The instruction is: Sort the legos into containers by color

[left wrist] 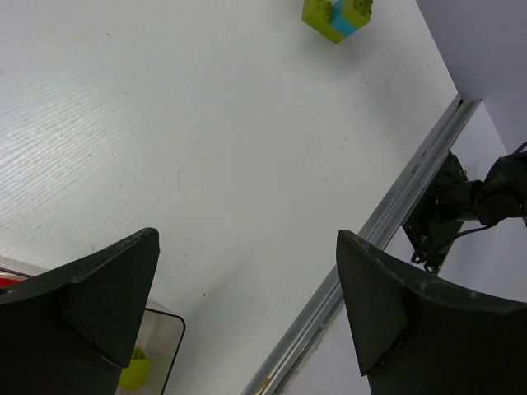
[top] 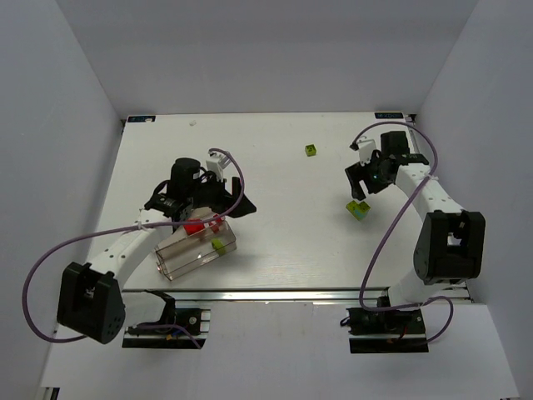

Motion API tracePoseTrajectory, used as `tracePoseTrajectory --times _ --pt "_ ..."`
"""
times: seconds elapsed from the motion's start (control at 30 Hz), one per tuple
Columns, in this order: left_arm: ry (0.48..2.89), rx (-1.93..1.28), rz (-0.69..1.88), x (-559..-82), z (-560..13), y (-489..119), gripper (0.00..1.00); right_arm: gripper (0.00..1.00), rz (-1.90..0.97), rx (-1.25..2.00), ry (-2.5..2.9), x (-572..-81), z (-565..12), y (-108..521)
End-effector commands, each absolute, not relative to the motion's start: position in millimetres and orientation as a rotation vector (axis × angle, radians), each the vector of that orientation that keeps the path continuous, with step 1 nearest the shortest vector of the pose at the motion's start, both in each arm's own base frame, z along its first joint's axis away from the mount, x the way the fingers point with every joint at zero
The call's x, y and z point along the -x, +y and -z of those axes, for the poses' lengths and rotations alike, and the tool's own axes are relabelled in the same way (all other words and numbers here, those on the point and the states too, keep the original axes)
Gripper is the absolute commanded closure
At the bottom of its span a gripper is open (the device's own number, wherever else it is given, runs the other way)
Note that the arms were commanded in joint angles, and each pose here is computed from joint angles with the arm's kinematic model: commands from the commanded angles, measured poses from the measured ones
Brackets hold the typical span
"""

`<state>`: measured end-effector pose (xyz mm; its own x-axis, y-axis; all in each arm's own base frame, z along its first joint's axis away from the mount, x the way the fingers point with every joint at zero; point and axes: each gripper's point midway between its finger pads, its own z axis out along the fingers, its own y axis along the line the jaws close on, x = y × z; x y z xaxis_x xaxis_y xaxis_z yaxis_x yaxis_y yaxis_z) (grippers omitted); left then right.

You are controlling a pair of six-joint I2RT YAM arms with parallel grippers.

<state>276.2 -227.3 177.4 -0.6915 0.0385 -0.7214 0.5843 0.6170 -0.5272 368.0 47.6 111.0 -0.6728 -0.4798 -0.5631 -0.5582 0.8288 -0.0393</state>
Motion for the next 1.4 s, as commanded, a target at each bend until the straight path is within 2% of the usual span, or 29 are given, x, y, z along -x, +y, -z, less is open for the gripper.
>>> tracePoseTrajectory --times 0.0,0.53,0.93,1.03,1.13,1.23,1.27,1.37 --pt "2.000 -0.557 0.998 -274 -210 -226 0.02 0.18 -0.130 0.815 2.505 -359 -101 38" --pt "2.004 -0.552 0.973 -272 -209 -221 0.02 0.22 -0.213 1.000 2.616 -336 -59 47" --pt "2.008 -0.543 0.967 -272 -209 -220 0.02 0.31 -0.113 1.060 2.648 -332 -44 41" --pt "2.008 -0.543 0.967 -272 -208 -220 0.02 0.37 -0.092 1.064 2.636 -335 -44 41" --pt "2.008 -0.544 0.969 -272 -209 -221 0.02 0.37 -0.095 1.067 2.645 -333 -42 42" --pt "2.008 -0.542 0.965 -273 -208 -220 0.02 0.44 -0.094 1.071 2.637 -334 -40 44" --pt "2.009 -0.542 0.968 -272 -208 -221 0.02 0.53 -0.090 1.068 2.627 -335 -42 44" --pt "2.007 -0.545 0.975 -272 -208 -221 0.02 0.69 -0.102 1.069 2.623 -335 -44 46"
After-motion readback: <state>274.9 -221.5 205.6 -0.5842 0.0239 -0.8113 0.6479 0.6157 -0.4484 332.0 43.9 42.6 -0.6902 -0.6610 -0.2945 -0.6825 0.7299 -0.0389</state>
